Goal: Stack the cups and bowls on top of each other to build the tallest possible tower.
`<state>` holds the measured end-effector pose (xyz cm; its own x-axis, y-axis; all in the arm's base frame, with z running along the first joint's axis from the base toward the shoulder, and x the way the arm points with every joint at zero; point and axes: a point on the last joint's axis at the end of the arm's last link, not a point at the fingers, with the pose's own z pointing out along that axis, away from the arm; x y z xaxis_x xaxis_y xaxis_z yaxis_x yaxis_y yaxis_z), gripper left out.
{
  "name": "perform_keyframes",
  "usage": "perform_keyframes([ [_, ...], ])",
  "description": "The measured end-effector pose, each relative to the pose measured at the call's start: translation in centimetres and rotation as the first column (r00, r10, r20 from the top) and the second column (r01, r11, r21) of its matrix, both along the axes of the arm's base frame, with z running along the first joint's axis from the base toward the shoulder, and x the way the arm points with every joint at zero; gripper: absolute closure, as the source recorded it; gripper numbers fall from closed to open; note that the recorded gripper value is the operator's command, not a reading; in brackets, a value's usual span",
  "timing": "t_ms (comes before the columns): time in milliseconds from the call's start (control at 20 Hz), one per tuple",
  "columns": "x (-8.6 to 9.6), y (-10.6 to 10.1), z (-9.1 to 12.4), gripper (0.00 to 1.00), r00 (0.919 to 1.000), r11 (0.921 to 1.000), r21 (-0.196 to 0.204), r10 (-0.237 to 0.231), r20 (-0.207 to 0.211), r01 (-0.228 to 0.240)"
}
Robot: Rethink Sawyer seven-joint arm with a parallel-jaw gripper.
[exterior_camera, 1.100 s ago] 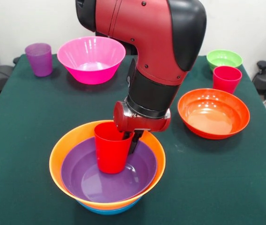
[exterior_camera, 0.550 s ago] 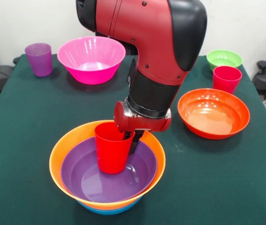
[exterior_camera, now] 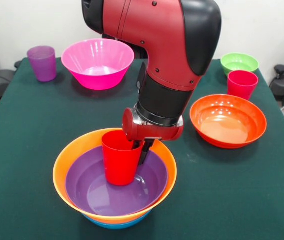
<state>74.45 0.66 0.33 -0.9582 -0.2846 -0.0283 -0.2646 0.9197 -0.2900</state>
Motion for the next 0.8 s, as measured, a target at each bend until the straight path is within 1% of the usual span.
perform_keyframes([
  [350, 0.2, 0.4, 0.2, 1.0, 1.0, 1.0, 0.01, -0.001, 0.005, 0.001],
  [800, 0.3, 1.3, 0.4, 1.0, 0.9999, 0.9999, 0.013, 0.008, 0.01, -0.008],
])
